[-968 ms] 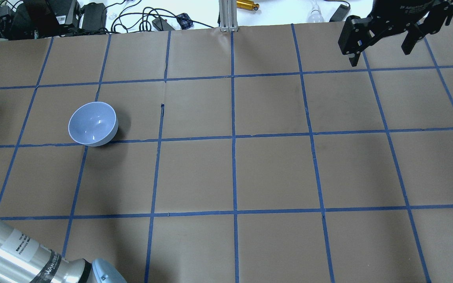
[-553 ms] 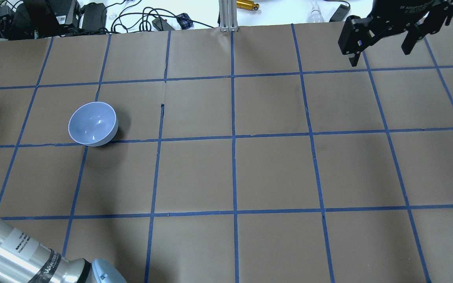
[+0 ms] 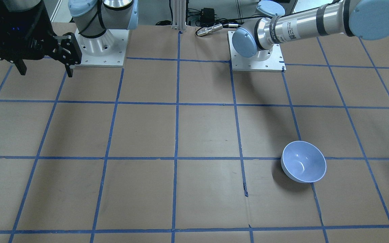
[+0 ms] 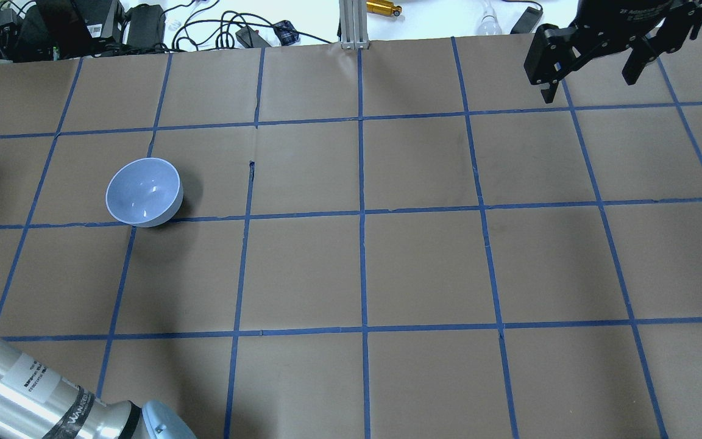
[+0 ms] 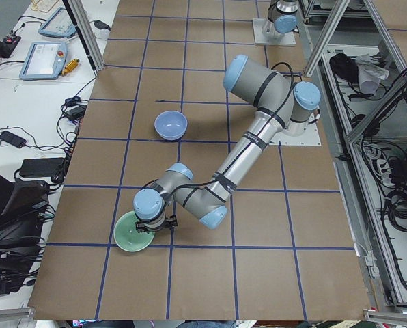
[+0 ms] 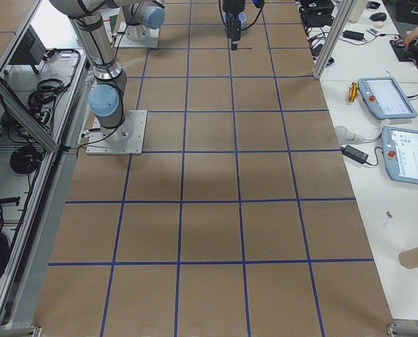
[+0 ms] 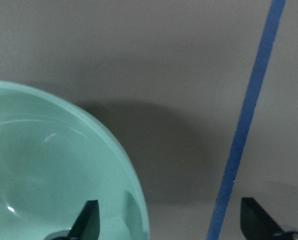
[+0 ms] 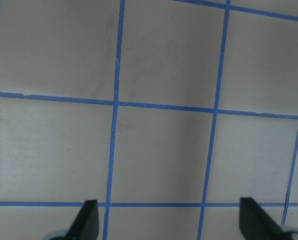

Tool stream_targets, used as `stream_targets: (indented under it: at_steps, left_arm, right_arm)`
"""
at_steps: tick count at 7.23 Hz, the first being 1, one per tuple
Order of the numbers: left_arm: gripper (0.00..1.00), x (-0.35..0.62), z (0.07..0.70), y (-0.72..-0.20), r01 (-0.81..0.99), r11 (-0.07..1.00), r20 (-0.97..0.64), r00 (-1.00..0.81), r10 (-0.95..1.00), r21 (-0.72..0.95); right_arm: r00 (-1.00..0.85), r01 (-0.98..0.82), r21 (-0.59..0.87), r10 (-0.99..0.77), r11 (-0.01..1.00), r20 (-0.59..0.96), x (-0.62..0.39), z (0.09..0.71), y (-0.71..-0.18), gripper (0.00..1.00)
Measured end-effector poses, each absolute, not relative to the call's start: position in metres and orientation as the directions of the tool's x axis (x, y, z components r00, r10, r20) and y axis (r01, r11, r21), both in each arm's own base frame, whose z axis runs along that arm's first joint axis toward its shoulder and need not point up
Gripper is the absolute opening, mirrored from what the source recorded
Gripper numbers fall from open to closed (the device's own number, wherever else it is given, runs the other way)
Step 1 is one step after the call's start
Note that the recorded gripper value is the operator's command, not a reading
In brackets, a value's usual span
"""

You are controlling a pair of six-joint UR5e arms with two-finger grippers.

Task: Stack green bowl on blue bowl
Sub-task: 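Lower the left gripper onto the green bowl rim and close it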

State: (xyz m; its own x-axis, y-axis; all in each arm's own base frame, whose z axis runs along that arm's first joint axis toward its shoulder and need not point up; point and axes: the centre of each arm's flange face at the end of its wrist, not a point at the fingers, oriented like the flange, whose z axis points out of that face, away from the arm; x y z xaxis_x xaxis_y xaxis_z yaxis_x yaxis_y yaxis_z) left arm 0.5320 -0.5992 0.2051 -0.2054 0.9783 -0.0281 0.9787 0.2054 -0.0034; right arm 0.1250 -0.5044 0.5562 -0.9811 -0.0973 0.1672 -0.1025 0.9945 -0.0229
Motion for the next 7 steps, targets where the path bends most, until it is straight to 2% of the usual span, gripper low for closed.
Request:
stream_targets:
  at_steps: [1,3,5,7]
  left_arm:
    - [0.21,0.5318,0.2049,-0.5992,0.979,0.205,-0.028,-0.205,0.978,-0.003]
    - [0.06,0.5301,0.2066,-0.5998,0.98,0.199,-0.029,-0.199,0.979,0.0]
    - [0.01,0.5277,0.2084,-0.601,0.982,0.19,-0.031,-0.19,0.981,0.001]
    - [0.0,0.5258,0.2094,-0.6023,0.983,0.184,-0.032,-0.184,0.982,0.002]
  right_arm:
    - [-0.981,-0.102,-0.023,-0.097,0.994,0.167,0.1249,0.5562,-0.5044,1.0]
    - [-0.981,-0.102,-0.023,-0.097,0.994,0.167,0.125,0.5562,-0.5044,1.0]
    - [-0.981,-0.103,-0.023,-0.097,0.994,0.167,0.125,0.5562,-0.5044,1.0]
    - [-0.981,-0.103,-0.023,-0.097,0.994,0.167,0.1249,0.5562,-0.5044,1.0]
